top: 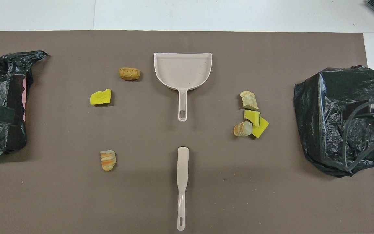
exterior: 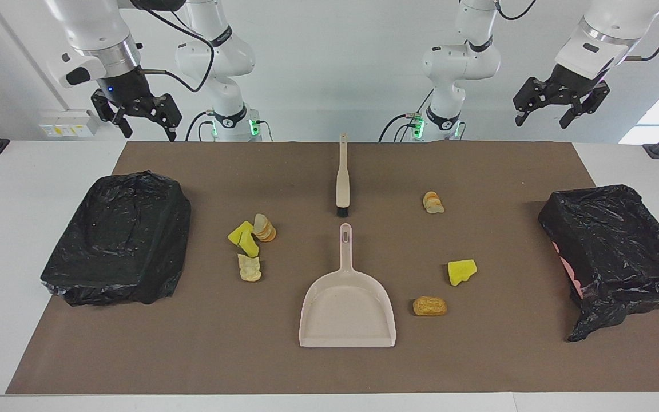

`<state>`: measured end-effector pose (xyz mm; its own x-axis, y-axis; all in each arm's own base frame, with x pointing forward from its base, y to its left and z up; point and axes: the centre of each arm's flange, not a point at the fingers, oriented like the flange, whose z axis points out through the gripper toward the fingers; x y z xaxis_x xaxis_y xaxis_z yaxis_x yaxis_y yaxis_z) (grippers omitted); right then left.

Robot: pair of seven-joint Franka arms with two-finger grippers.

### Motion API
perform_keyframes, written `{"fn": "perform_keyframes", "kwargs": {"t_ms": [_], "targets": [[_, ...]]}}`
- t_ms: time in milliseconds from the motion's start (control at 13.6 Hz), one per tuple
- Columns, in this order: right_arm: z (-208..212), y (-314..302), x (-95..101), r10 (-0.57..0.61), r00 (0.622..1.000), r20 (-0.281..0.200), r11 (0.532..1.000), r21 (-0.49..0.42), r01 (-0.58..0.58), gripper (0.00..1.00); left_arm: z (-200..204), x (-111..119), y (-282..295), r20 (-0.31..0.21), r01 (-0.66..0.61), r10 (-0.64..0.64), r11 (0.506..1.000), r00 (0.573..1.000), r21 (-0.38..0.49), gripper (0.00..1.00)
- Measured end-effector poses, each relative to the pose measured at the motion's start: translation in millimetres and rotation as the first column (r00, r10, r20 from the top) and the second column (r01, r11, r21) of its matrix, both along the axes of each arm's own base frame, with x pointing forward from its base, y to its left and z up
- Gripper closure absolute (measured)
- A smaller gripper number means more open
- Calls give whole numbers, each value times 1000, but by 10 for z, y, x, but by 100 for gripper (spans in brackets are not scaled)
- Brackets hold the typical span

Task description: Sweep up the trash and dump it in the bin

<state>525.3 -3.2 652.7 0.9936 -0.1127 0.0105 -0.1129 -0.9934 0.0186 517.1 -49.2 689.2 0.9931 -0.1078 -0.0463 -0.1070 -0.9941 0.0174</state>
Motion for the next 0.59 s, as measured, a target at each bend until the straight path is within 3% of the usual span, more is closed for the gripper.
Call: {"fn": "perform_keyframes", "kwargs": {"t_ms": [587], "targets": [[-5,5,-5,1,1000,-2,1000,0,-1,0,-1,1,15,0,-3,3,1000,1000,0,0]]}}
